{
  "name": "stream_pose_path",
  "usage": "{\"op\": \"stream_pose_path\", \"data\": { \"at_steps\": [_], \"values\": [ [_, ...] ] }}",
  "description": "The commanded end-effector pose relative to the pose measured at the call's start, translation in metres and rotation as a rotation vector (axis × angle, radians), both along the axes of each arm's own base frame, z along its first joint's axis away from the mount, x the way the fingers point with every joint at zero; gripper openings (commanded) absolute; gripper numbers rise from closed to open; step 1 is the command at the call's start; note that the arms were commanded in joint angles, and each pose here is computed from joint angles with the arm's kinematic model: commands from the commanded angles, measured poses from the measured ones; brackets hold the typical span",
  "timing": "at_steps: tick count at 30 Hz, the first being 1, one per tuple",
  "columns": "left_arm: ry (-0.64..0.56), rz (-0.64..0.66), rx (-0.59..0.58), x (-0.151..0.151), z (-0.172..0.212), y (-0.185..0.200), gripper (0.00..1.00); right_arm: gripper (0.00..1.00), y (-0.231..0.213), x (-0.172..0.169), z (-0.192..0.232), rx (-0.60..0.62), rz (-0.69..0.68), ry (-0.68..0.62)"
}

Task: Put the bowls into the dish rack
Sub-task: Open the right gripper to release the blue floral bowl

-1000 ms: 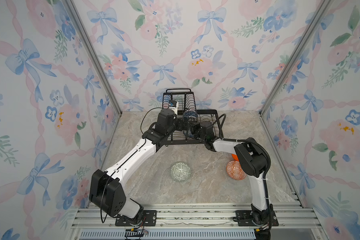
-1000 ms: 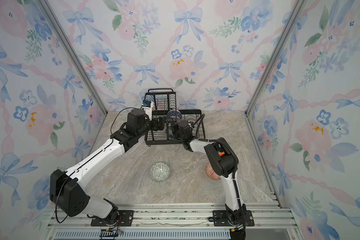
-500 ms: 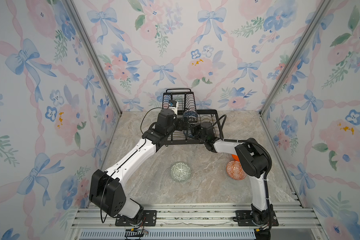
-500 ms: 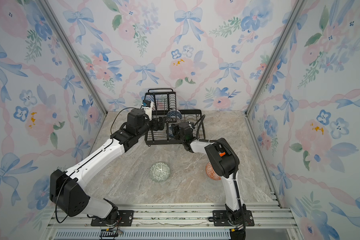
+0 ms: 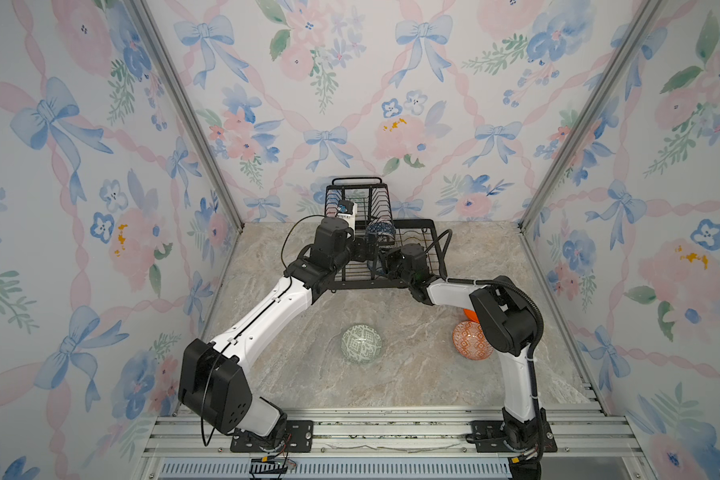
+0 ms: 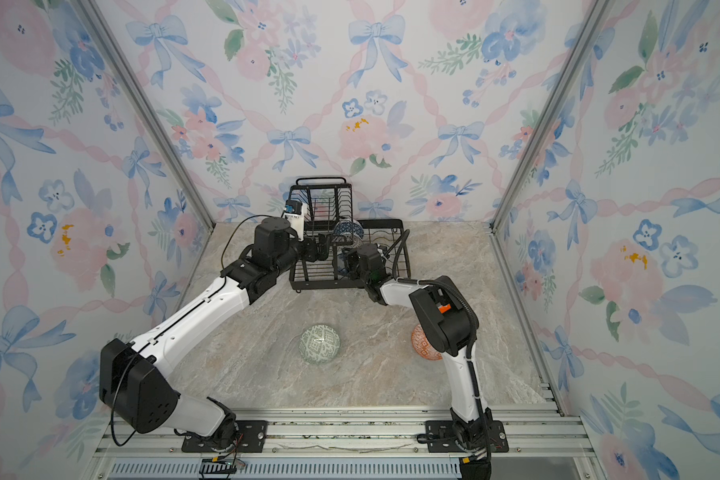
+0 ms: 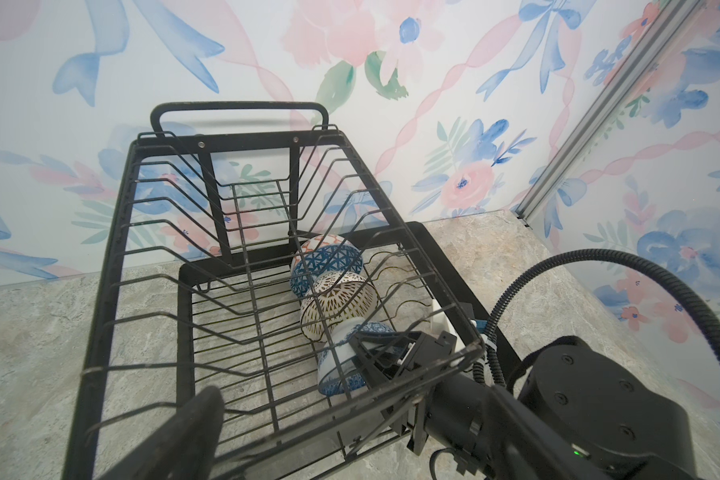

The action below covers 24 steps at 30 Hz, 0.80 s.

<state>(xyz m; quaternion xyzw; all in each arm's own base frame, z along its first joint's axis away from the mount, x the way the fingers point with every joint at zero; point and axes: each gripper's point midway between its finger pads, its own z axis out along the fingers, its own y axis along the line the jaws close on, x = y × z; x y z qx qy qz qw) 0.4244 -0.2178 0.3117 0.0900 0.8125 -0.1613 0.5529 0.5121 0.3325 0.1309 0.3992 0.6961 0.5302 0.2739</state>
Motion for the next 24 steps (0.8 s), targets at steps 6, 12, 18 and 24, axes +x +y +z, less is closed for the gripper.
{"op": "stream_pose_path", "data": {
  "at_steps": [6,12,18,24],
  "values": [
    [0.039,-0.009,-0.004,-0.003,-0.010,0.004,0.98,0.29,-0.002,-0.004,0.021,-0.005,0.008,-0.028],
    [0.043,-0.003,-0.008,-0.003,-0.011,0.006,0.98,0.33,-0.004,-0.006,0.025,-0.006,0.013,-0.035],
    [0.044,0.006,-0.007,-0.005,-0.012,0.009,0.98,0.35,-0.011,-0.006,0.029,-0.014,0.014,-0.036],
    [0.047,0.004,-0.017,-0.001,-0.011,0.005,0.98,0.36,-0.022,-0.009,0.027,-0.016,-0.001,-0.028]
  ]
}}
